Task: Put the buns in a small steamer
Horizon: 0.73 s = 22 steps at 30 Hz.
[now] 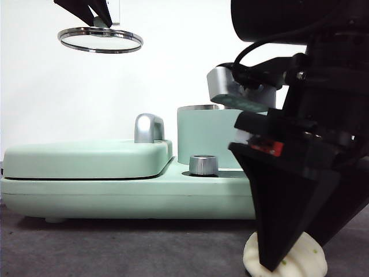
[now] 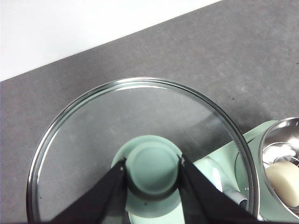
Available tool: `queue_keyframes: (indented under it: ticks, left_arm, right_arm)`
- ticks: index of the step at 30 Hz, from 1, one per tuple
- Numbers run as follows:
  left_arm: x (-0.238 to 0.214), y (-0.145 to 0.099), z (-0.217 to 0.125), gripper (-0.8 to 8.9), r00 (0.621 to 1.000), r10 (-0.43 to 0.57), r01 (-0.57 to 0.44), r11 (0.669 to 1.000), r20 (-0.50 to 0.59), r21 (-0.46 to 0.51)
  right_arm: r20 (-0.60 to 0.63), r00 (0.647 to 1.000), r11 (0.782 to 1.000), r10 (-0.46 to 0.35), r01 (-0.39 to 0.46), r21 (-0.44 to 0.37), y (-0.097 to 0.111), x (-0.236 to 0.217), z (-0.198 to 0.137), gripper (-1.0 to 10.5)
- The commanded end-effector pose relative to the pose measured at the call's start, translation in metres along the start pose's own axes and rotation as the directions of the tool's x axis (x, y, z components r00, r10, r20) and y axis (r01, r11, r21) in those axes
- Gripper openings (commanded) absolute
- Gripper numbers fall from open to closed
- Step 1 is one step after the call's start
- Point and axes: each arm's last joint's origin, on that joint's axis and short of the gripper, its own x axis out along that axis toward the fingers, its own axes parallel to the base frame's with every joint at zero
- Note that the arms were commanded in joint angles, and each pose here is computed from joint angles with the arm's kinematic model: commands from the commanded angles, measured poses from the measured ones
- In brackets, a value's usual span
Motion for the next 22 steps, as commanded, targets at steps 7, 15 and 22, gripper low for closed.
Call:
queue_keyframes:
  ticks: [7, 15, 22]
  left_arm:
    - [-0.002, -0.001, 0.007, 0.17, 0.999, -0.002, 0.001, 1.0, 0.04, 0.008]
    - [-0.002, -0.001, 0.007, 0.17, 0.999, -0.002, 0.001, 1.0, 0.04, 0.008]
    - [0.0, -0.001, 0.007, 0.17, 0.999, -0.002, 0.002, 1.0, 0.038, 0.007]
  right_arm:
    - [0.014, 1.0, 0.999, 0.027, -0.027, -0.016, 0.005, -0.001, 0.006, 1.4]
    - [0.027, 0.999, 0.999, 0.039, -0.038, -0.019, 0.019, -0.06, 0.034, 1.4]
    - [0.125, 0.992, 1.0, 0.031, -0.03, -0.006, 0.014, -0.127, 0.07, 1.4]
